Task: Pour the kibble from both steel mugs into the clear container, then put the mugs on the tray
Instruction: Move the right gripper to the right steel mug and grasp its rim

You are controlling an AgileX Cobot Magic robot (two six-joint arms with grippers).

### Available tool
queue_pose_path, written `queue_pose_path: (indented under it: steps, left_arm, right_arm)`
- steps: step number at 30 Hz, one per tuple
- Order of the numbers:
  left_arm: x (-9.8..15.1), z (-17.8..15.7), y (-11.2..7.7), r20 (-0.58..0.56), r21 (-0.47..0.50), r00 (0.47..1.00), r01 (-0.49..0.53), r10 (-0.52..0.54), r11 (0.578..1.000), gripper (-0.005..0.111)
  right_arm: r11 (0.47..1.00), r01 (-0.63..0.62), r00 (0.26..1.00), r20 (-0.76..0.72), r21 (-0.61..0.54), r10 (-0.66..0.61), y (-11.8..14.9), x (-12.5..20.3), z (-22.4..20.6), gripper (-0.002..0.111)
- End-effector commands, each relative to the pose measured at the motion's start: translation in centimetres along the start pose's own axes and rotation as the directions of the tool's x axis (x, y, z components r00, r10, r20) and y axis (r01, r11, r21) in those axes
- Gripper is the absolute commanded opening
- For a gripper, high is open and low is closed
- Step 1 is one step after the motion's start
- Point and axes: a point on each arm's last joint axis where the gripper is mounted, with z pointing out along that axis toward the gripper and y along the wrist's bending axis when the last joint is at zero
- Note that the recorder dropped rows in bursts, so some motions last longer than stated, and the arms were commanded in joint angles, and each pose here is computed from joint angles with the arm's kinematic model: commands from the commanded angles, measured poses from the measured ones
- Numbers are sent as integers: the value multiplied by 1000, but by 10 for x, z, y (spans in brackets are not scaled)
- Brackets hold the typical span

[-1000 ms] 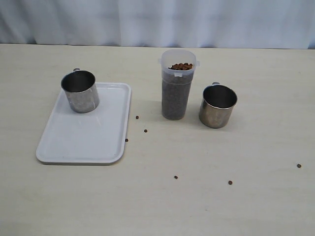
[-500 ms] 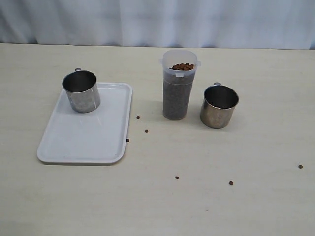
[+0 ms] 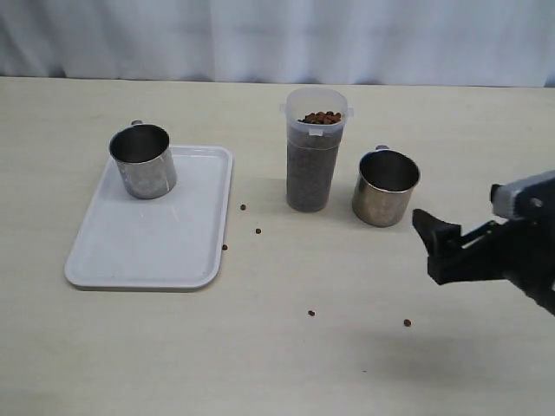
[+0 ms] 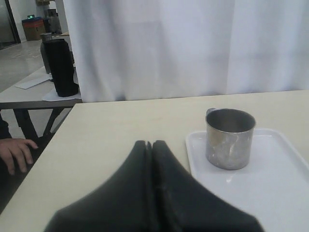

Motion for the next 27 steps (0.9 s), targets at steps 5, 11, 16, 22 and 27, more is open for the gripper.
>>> queue_pose_path:
  steps: [5, 11, 16, 22, 27]
  left_arm:
    - [0, 0, -1, 13, 8, 1000, 6, -6, 1000, 0]
    - [0, 0, -1, 13, 8, 1000, 4, -4, 1000, 0]
    - [0, 0, -1, 13, 8, 1000, 4, -4, 1000, 0]
    - [0, 0, -1, 13, 8, 1000, 4, -4, 1000, 0]
    - [0, 0, -1, 13, 8, 1000, 4, -4, 1000, 0]
  right_arm:
    - [1000, -15, 985, -172, 7, 16, -2, 10, 86, 109]
    - [1000, -11, 983, -182, -4, 10, -2, 13, 118, 109]
    - [999, -34, 982, -185, 25, 38, -4, 18, 139, 109]
    - [999, -29, 988, -148, 28, 33, -4, 24, 157, 109]
    - [999, -29, 995, -96, 32, 32, -4, 21, 160, 109]
